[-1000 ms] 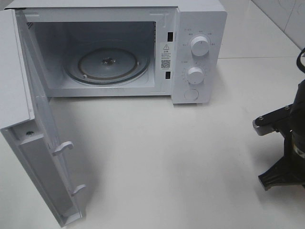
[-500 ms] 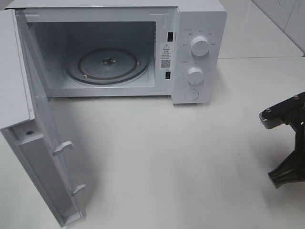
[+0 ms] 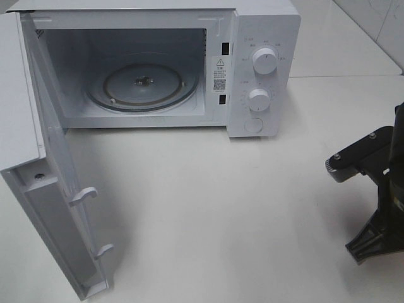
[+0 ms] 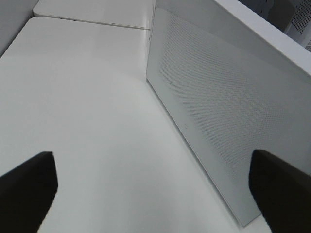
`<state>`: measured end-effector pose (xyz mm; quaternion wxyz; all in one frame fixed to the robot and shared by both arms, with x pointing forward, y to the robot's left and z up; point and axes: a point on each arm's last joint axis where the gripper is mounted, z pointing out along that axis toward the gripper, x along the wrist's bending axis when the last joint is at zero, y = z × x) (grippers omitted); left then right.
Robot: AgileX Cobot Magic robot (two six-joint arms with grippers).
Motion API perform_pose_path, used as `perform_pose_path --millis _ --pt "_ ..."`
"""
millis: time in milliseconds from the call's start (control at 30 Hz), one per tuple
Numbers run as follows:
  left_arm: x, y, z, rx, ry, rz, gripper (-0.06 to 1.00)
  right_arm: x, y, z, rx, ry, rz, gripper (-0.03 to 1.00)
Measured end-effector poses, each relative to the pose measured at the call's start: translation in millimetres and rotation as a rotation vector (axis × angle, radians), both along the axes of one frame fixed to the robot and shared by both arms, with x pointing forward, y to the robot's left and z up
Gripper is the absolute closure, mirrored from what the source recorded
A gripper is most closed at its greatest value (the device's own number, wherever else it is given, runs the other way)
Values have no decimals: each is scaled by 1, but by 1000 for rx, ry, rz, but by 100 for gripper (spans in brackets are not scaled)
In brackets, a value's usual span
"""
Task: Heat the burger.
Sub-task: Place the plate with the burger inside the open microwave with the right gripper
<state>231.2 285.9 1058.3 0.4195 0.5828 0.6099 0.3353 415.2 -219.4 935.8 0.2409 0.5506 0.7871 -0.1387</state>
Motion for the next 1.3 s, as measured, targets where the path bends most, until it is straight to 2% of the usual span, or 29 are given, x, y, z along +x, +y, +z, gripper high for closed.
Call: perform_pose_path --millis 833,1300 --pt "0 0 0 0 0 0 -5 -26 28 10 -4 -5 159 95" --pt "0 0 0 0 0 0 -5 -46 53 10 -8 5 354 95"
